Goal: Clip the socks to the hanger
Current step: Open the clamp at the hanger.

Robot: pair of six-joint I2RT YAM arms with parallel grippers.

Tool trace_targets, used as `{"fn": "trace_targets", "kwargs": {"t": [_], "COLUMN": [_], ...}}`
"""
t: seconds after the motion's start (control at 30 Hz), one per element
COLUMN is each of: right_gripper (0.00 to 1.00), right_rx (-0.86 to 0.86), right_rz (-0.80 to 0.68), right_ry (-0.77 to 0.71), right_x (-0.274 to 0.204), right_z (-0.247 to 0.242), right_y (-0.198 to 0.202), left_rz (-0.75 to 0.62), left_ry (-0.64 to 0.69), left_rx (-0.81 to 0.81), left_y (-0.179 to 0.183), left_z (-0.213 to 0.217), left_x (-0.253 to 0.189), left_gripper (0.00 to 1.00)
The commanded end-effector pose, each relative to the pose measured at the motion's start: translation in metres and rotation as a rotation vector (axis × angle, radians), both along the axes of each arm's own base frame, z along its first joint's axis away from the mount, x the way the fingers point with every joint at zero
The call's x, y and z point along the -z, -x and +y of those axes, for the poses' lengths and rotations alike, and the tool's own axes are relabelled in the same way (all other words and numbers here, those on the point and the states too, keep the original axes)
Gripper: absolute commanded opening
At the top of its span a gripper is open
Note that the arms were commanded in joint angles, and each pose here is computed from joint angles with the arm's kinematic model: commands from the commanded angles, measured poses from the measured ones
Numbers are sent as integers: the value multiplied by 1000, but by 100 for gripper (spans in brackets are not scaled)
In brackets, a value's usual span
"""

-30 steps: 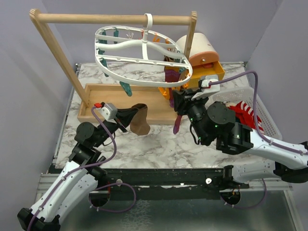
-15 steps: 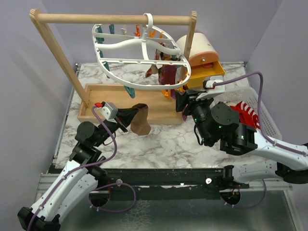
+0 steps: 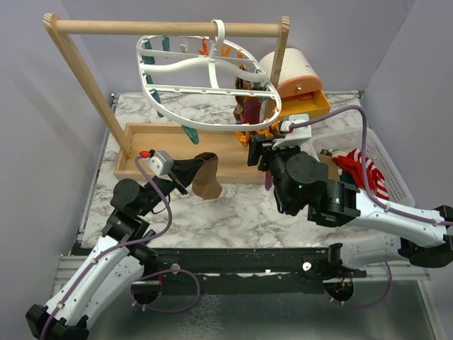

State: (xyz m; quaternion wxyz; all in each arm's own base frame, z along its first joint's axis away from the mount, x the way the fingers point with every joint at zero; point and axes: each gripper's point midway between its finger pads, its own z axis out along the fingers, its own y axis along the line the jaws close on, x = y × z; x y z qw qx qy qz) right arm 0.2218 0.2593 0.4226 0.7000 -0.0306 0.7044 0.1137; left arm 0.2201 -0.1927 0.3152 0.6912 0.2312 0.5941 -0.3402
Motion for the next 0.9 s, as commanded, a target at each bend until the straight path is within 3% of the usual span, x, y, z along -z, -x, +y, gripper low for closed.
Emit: {"fn": "trace_targets", "kwargs": {"t": [0.0,0.57,0.77,0.87], "right_gripper": [65,58,72,74], "right_rx": [66,89,52,67], "right_rz": [-25,-64,-37,-28], "right_ry": [-21,11,19,-12], "right_x": [-9,-20,-12,-9], "right_z": [-9,-1,8,9], "right_y": [-2,-8,-7,-8], "left_rz": [-23,-25,-24,-26], "left_ry": [11,7,7,8], "left_rx": [24,22,22,21], "left_y": [5,5,6,6], "left_z": [-2,-2,-1,-1], "left_x": [-6,-3,-1,-1], "left_gripper": [0,0,0,0]}}
